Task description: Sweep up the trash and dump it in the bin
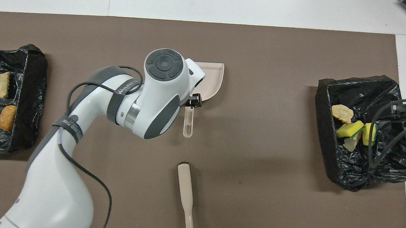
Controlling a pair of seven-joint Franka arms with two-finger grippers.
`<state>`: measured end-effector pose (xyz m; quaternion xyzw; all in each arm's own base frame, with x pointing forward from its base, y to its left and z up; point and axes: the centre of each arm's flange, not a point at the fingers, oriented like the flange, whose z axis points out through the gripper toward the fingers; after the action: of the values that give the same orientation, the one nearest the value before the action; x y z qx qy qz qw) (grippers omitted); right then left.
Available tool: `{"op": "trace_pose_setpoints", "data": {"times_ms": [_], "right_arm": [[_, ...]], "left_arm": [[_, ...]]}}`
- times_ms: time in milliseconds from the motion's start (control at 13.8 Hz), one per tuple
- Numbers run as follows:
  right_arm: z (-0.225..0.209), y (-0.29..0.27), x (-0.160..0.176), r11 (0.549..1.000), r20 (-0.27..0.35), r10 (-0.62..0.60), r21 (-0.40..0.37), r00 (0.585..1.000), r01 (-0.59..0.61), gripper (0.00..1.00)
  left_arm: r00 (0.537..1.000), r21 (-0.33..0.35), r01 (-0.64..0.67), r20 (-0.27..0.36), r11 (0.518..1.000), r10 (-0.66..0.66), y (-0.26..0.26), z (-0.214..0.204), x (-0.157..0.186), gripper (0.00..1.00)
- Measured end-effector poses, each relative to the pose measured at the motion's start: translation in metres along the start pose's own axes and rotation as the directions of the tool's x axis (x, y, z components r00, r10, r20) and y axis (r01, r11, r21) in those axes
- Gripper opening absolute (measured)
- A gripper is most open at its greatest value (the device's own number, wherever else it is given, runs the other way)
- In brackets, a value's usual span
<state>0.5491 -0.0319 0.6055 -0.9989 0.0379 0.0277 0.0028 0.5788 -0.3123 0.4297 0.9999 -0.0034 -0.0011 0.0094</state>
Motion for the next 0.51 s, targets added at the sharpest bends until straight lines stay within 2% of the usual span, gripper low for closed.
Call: {"op": "trace_pose_setpoints", "data": {"times_ms": [217,506], "right_arm": [[0.000,0.000,0.000,1.000,0.000,0.000,0.000,1.000,0.000,1.00],[0.000,0.000,0.000,1.000,0.000,0.000,0.000,1.000,0.000,1.00]], "left_arm": [[1.000,-0.001,0.007,0.002,1.000,-0.007,-0.074,-0.053,-0.015,1.00],[0.998,-0.008,-0.065,-0.011,0.998,0.065,-0.150,-0.135,-0.049,1.00]]}}
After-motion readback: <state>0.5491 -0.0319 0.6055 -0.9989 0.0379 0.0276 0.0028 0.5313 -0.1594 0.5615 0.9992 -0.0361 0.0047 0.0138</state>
